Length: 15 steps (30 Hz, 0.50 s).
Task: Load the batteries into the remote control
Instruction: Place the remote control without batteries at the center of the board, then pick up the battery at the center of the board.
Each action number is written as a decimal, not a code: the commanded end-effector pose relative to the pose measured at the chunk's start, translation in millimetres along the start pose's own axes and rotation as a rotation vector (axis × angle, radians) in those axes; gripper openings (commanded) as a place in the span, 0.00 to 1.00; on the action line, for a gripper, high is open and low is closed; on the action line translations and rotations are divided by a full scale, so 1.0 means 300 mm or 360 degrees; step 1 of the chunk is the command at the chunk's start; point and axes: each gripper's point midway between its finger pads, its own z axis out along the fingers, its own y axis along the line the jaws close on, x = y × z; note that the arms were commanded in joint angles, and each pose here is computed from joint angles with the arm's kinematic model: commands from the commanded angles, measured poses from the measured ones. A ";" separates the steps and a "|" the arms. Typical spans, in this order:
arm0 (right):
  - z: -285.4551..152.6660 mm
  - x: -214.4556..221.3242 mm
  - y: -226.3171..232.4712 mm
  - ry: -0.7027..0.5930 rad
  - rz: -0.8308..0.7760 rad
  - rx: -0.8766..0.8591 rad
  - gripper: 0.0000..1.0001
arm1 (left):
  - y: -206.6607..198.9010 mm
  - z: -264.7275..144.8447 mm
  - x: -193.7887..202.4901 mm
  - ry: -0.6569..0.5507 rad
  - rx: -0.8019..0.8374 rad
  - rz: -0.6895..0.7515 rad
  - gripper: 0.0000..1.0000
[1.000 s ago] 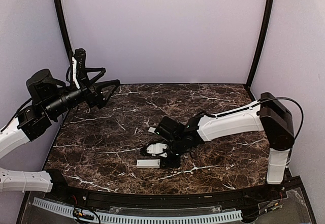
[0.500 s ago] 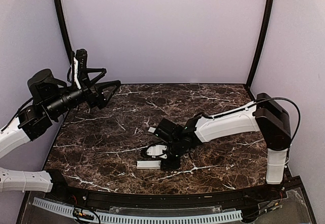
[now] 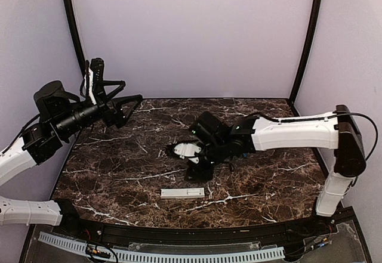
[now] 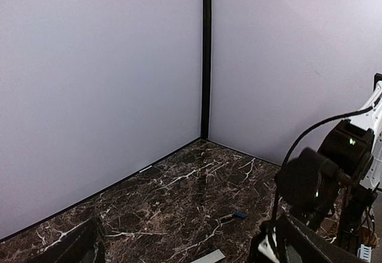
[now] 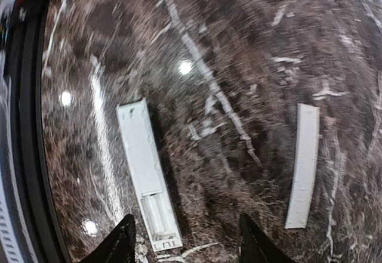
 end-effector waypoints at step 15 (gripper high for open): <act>-0.232 0.635 -0.605 0.0405 0.1853 0.0650 0.28 | 0.101 0.047 0.335 0.0641 -0.0196 -0.0112 0.99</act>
